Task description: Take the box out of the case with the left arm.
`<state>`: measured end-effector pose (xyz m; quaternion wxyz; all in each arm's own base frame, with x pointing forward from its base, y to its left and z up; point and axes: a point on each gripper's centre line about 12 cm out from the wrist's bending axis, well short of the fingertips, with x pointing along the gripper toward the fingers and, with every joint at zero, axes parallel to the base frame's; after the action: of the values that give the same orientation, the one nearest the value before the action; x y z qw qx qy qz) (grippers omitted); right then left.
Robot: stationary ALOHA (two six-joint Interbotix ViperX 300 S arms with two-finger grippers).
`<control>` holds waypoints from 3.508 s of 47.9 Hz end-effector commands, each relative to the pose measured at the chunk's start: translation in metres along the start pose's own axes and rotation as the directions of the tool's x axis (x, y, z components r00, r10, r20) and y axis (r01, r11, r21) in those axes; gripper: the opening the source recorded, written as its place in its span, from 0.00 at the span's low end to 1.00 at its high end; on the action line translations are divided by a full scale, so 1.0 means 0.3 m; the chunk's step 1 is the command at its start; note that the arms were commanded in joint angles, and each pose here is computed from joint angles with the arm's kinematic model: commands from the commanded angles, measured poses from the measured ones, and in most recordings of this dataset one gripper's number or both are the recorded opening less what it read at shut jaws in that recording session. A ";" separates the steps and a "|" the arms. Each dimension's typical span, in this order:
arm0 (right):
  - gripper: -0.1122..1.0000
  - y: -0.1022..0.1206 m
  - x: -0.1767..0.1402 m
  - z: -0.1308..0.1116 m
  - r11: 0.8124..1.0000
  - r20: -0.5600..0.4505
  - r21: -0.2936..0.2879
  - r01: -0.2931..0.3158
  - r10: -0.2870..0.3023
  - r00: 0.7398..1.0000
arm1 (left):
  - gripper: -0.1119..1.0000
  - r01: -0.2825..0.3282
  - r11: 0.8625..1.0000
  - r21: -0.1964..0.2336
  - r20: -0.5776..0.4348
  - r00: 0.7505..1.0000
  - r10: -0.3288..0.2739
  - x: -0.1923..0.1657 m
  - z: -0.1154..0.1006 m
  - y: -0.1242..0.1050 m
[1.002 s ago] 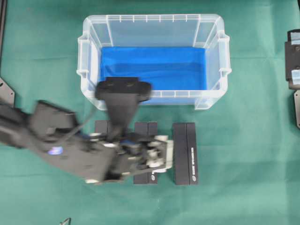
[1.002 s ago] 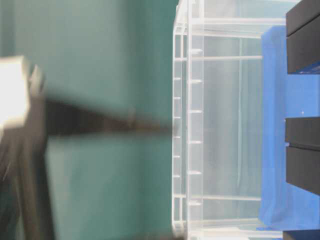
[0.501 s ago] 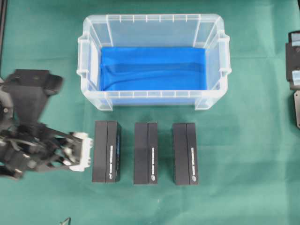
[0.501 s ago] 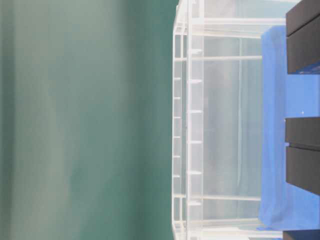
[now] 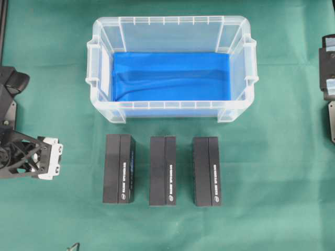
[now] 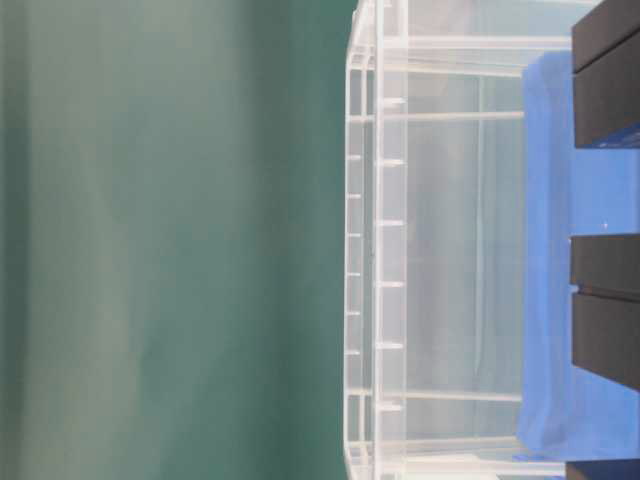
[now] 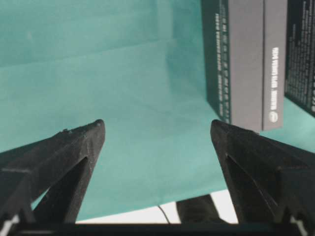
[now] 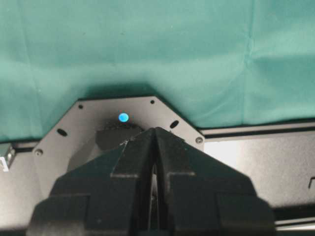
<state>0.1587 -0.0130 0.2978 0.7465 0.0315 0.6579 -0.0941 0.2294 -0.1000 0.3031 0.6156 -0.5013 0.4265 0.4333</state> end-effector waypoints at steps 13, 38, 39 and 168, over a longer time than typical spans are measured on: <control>0.12 -0.001 -0.012 0.003 1.000 0.010 0.003 -0.002 0.002 1.000 | 0.89 0.031 0.998 -0.048 0.011 0.999 -0.030 -0.025 0.075 0.036; 0.12 -0.002 -0.012 0.004 1.000 0.011 0.003 0.000 0.000 1.000 | 0.89 0.044 0.996 -0.077 0.111 0.993 -0.035 -0.038 0.371 0.136; 0.12 -0.002 -0.012 0.004 1.000 0.011 0.003 0.000 0.000 1.000 | 0.89 0.041 0.996 -0.074 0.116 0.993 -0.032 -0.037 0.383 0.138; 0.12 -0.002 -0.010 0.003 1.000 0.009 0.003 0.000 0.000 1.000 | 0.89 0.023 0.996 -0.087 0.188 0.982 -0.007 -0.033 0.569 0.179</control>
<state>0.1583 -0.0129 0.2980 0.7465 0.0321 0.6580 -0.0936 0.1894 0.0725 0.3149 0.6286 -0.4844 0.3542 0.4947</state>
